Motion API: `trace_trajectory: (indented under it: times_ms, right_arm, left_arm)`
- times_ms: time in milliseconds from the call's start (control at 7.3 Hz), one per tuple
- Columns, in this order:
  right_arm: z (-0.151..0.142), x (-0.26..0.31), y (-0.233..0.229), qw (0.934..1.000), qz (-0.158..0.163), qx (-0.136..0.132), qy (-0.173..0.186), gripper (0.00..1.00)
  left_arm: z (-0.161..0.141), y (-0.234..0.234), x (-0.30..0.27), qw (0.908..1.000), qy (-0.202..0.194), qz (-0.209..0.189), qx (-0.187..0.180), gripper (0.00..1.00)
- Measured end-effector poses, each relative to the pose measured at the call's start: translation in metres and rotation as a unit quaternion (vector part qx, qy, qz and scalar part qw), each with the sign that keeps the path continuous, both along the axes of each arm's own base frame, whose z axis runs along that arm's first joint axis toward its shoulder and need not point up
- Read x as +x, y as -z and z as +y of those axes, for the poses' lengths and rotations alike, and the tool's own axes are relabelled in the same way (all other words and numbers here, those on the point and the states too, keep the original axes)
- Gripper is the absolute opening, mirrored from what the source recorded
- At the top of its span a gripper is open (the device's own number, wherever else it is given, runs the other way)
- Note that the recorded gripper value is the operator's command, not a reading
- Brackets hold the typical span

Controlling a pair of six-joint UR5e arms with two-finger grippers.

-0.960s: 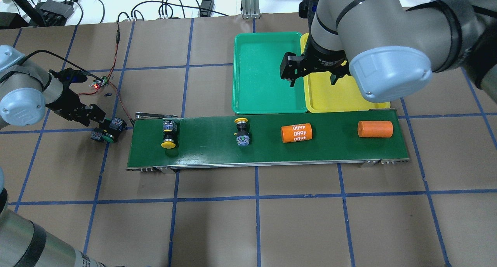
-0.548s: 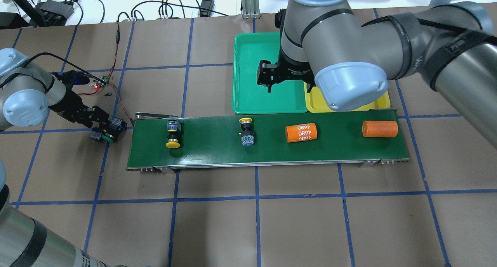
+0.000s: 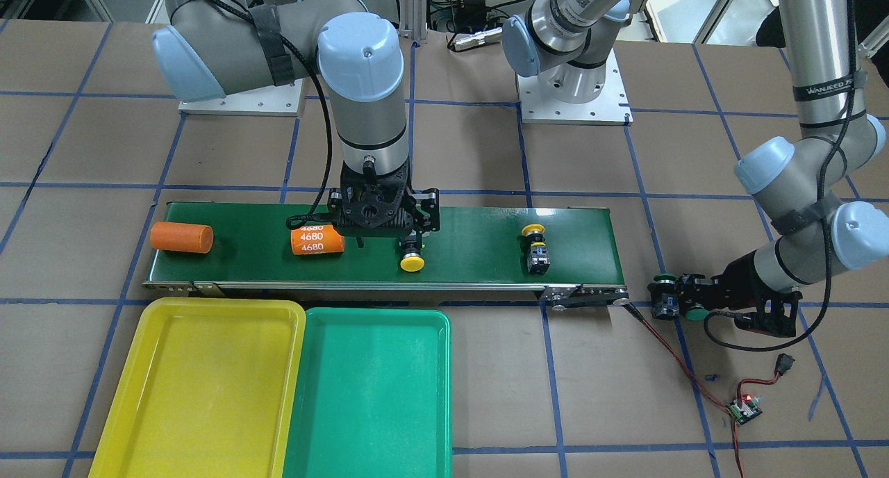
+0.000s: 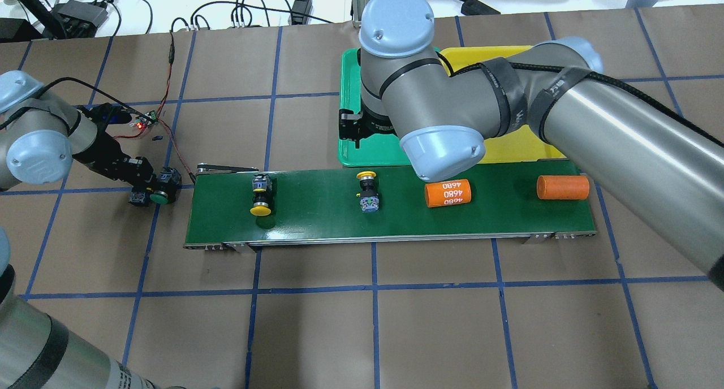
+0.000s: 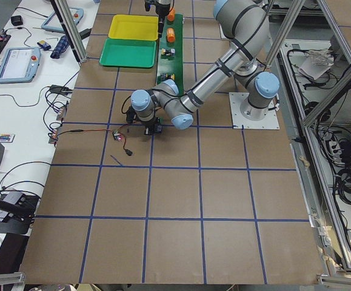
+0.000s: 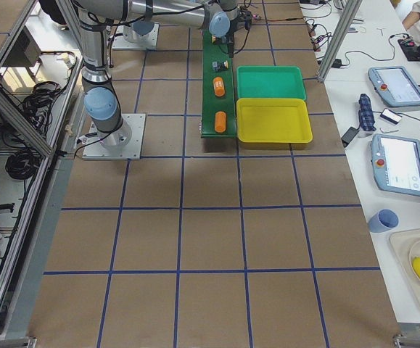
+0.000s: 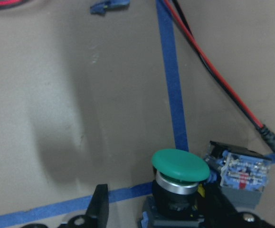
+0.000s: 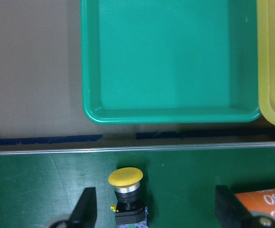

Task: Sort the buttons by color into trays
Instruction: 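Grasp a yellow button on the belt with right gripper while left carries green button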

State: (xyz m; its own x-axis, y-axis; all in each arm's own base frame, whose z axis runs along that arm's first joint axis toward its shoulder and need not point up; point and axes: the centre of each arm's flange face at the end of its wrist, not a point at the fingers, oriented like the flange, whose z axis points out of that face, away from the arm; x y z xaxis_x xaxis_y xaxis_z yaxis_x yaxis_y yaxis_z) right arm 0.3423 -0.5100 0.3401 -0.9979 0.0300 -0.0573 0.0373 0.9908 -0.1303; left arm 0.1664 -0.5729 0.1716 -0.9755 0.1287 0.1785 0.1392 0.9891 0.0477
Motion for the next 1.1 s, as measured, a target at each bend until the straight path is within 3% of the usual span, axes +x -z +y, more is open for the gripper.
trace_trajectory:
  times_ms: [137, 411, 822, 1097]
  right_arm:
    - [-0.001, 0.003, 0.016, 0.9999, 0.006, 0.011, -0.003, 0.87]
    - [0.008, 0.003, 0.047, 0.9991, 0.019, 0.035, -0.016, 0.86]
    - [0.027, -0.002, 0.078, 0.9976, 0.027, 0.051, -0.037, 0.81]
    - [0.033, -0.004, 0.094, 0.9975, 0.024, 0.034, -0.057, 0.53]
  left_arm:
    - [0.000, 0.000, 0.001, 1.0000, -0.001, -0.001, 0.001, 0.00]
    - [0.000, -0.011, 0.003, 1.0000, -0.003, -0.004, 0.000, 0.00]
    - [-0.012, -0.075, 0.001, 0.9993, -0.021, -0.029, 0.013, 0.00]
    - [-0.013, -0.109, -0.040, 0.9976, -0.048, -0.039, 0.032, 0.00]
